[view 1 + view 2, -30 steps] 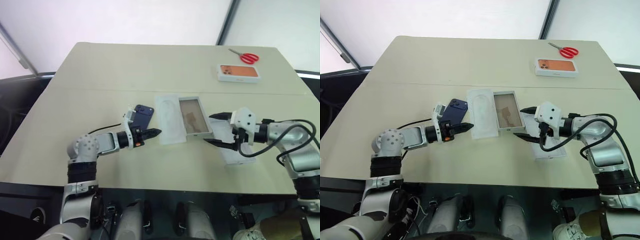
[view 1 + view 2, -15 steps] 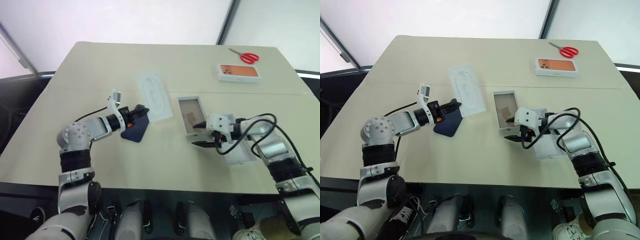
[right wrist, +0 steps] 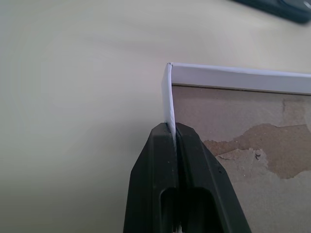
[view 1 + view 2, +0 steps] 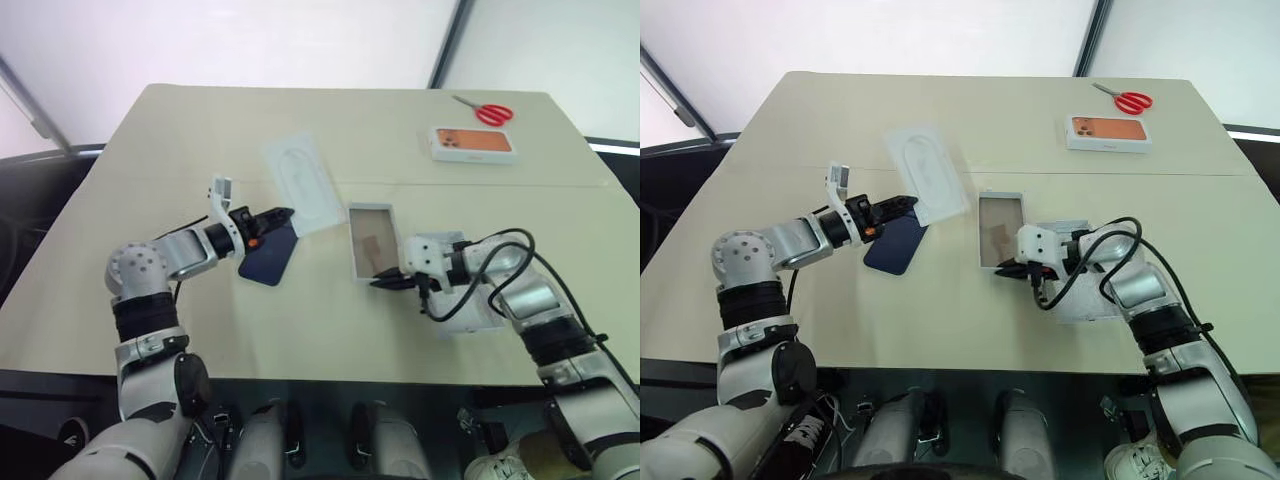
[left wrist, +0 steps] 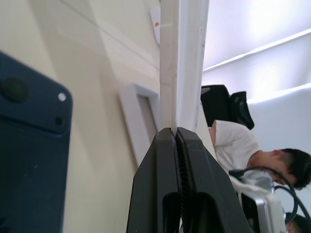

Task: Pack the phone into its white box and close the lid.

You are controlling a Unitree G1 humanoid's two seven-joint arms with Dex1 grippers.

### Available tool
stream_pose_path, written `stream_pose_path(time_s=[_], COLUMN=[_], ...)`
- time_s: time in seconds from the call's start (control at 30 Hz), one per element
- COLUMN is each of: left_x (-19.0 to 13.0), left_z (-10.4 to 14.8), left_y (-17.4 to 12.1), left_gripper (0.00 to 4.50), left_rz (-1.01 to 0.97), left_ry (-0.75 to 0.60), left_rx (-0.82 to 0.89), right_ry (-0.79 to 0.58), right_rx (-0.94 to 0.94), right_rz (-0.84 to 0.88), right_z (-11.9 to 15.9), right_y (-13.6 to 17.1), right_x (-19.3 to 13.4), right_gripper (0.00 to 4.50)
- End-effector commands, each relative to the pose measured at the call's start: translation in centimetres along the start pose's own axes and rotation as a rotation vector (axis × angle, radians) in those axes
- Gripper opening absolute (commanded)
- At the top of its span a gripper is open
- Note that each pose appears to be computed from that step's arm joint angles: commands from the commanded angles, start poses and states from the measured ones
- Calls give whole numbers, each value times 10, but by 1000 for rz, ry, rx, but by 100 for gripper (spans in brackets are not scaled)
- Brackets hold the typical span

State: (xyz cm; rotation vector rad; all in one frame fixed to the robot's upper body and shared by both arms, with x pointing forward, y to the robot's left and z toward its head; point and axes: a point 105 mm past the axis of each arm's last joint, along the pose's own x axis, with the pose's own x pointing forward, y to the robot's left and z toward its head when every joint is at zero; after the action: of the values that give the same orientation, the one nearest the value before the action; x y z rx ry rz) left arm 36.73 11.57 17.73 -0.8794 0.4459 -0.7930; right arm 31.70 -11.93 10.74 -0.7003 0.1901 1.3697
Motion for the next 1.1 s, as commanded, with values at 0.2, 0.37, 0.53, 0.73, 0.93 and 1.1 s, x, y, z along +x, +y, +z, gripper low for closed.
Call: stream_pose_path(time_s=[0.2,0.37,0.53,0.73,0.93,1.1], left_x=[2,5,8,15,28,32], left_z=[-6,-11,-17,-35,-57,-72], left_y=[-12,-5,-7,-5,0,-1], left_gripper=[0,0,0,0,0,0], left_rz=[-41,-4,-26,-33,-23,-32], left_ry=[43,48,85,160,261,358], left_rx=[20,42,46,45,41,64], right_ry=[-70,-59,-99,-29,-14,-25], right_rx=[61,52,122,168,162,151], right_rz=[-65,-88,-192,-326,-395,-417], right_z=[28,29,25,-9,-15,-14], right_y=[1,-1,-16,-18,-22,-22], right_x=[13,6,-39,-89,-96,-89], right_gripper=[96,347,449,449,449,449])
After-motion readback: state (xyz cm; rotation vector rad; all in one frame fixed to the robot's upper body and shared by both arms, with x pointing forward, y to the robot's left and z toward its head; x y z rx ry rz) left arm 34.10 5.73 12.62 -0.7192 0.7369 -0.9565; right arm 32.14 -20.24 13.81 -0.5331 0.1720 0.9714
